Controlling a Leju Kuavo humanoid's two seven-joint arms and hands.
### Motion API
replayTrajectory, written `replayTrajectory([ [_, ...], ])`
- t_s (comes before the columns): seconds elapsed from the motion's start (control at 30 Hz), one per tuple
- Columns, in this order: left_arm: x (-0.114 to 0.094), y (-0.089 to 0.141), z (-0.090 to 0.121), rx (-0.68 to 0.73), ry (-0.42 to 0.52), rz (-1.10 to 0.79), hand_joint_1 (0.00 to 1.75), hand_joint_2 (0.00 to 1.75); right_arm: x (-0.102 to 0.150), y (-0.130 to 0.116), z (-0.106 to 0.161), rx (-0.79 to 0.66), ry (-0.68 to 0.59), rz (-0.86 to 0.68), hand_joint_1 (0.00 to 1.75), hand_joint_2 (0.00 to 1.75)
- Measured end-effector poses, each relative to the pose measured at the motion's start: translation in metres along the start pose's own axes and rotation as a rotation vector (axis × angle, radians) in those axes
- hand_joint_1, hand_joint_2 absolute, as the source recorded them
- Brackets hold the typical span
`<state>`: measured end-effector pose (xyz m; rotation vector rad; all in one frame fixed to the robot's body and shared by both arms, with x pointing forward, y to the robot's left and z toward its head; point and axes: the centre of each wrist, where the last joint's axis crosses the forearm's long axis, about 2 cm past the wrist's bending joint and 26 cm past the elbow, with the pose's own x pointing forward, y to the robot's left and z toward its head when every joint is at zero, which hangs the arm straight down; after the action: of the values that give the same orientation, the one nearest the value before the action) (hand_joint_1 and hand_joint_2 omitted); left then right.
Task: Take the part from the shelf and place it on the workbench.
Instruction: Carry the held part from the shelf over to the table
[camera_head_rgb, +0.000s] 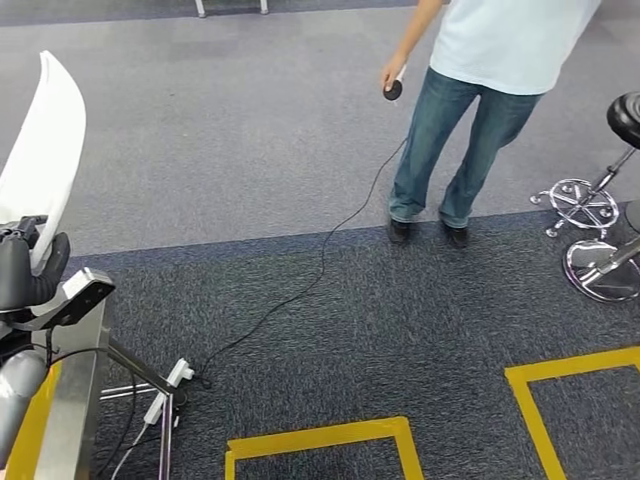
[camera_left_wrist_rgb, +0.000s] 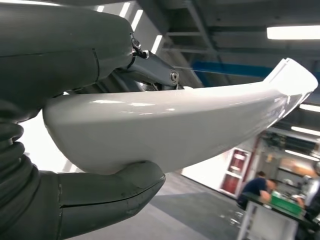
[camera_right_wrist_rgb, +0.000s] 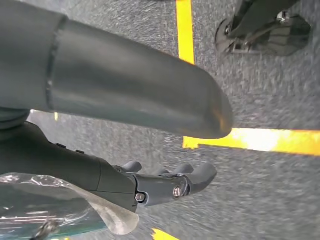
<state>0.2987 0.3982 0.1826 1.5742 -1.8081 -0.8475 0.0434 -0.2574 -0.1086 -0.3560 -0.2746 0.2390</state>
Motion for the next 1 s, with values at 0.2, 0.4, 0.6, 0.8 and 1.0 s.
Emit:
replayTrajectory([
  [0.2, 0.003, -0.002, -0.002, -0.003, -0.002, 0.009, 1.75, 1.75, -0.002, 0.000, 0.000, 0.001, 0.002, 0.006, 0.00, 0.00],
  [0.4, 0.005, -0.003, -0.011, 0.004, -0.011, 0.014, 1.75, 1.75, -0.001, 0.000, 0.000, -0.002, -0.010, 0.001, 0.00, 0.00],
  [0.6, 0.011, -0.007, -0.029, 0.018, -0.030, 0.027, 1.75, 1.75, -0.002, -0.003, -0.001, -0.035, -0.048, 0.004, 0.00, 0.00],
  [0.8, 0.018, -0.010, -0.037, 0.032, -0.037, 0.040, 1.75, 1.75, 0.003, -0.008, -0.002, -0.170, -0.168, -0.008, 0.00, 0.00],
  [1.0, 0.024, -0.011, -0.041, 0.037, -0.040, 0.051, 1.75, 1.75, 0.013, -0.013, -0.005, -0.186, -0.297, -0.041, 0.00, 0.00],
])
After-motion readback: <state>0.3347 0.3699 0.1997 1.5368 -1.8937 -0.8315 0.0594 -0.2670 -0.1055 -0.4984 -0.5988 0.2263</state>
